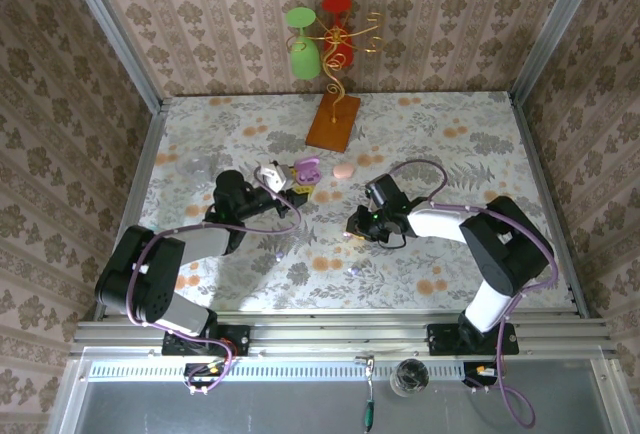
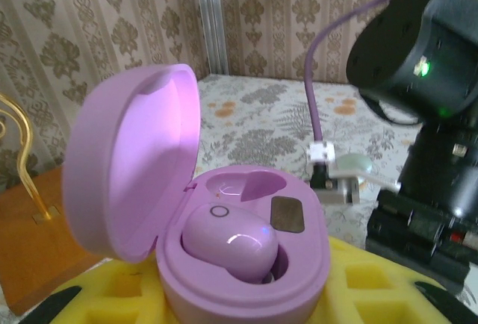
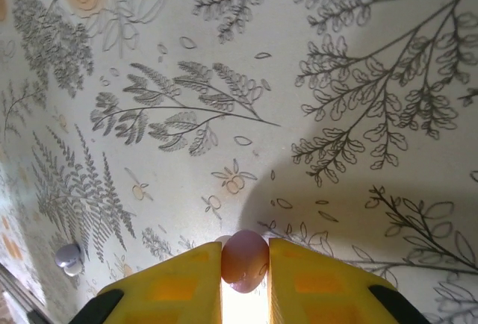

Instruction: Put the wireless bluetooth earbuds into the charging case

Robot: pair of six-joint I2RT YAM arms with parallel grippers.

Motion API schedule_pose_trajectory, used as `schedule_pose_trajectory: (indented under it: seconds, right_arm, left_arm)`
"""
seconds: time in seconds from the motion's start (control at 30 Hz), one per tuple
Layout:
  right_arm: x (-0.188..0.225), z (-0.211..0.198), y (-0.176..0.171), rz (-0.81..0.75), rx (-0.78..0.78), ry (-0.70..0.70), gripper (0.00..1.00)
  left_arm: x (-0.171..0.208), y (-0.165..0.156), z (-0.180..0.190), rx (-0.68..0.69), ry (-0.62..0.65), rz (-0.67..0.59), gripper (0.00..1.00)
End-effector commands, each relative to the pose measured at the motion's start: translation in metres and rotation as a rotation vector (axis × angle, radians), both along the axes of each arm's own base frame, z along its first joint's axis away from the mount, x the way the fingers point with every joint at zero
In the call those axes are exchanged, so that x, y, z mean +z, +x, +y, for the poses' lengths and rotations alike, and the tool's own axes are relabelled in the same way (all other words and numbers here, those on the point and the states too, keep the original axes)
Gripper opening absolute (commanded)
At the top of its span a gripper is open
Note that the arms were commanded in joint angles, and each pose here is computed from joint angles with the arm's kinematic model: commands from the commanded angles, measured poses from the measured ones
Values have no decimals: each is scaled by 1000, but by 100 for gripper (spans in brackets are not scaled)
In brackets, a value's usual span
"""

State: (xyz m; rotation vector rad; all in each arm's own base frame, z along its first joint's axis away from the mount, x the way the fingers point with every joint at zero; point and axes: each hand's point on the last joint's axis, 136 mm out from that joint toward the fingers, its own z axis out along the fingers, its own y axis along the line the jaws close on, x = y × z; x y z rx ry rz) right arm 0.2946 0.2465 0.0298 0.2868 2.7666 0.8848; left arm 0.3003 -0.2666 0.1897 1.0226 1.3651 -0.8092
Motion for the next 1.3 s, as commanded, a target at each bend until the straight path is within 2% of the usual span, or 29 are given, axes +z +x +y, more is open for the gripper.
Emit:
schedule_pose_trajectory:
  seconds: [0.0,0.17,0.37,0.57,0.63,0.97,1.27]
  right_arm:
    - [33,-4,10,-156,108,-79,21]
    - [71,-3,13,-332,264,-142,21]
    - [112,6,10,-531,433,-248,21]
    - [136,15,12,-654,490,-261,21]
    - [156,19,11,-715,487,-239,21]
    - [185,33,18,-809,545,-268,21]
    - [177,56,31,-801,608,-285,21]
  left_arm:
    - [0,-2,-4,-14,46,-31,35]
    - [-7,-7,-5,-34,59,-11,35]
    - [-12,-20,-10,-120,78,19,34]
    - [-16,-23,-13,-154,84,38,34]
    - [-17,-23,-13,-155,88,37,34]
    - [-20,-22,-13,-159,94,39,34]
    - [-21,-21,-14,-156,94,43,34]
